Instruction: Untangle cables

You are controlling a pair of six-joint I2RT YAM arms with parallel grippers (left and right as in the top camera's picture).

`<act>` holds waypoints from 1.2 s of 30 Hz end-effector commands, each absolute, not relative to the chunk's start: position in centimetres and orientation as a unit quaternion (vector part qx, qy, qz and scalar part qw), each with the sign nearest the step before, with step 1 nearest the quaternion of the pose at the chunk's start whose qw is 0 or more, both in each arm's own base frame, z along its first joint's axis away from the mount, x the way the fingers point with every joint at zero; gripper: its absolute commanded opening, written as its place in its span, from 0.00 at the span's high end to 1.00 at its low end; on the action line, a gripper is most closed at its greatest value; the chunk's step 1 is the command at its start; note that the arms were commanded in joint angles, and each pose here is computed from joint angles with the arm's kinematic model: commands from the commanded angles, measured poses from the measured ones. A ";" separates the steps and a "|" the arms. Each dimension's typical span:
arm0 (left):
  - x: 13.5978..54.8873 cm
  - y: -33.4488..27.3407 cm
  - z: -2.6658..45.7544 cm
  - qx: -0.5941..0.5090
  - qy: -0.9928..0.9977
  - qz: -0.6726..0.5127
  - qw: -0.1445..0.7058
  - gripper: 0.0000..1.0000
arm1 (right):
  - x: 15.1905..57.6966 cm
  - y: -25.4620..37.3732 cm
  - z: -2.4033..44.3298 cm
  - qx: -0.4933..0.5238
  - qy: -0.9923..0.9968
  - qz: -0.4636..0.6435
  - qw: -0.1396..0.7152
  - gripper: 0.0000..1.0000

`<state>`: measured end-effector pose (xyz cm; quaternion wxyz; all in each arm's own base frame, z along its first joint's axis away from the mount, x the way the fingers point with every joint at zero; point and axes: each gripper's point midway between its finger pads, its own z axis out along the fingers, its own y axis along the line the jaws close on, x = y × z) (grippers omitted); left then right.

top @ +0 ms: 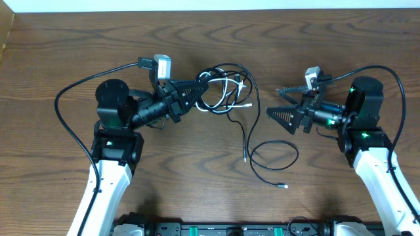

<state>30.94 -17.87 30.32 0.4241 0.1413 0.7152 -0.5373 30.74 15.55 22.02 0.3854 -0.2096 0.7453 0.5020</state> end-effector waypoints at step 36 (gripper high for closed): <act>32.7 -17.2 29.4 -0.102 0.745 -0.578 0.315 0.93 | 27.7 25.3 21.7 -0.412 0.675 0.414 0.451 0.01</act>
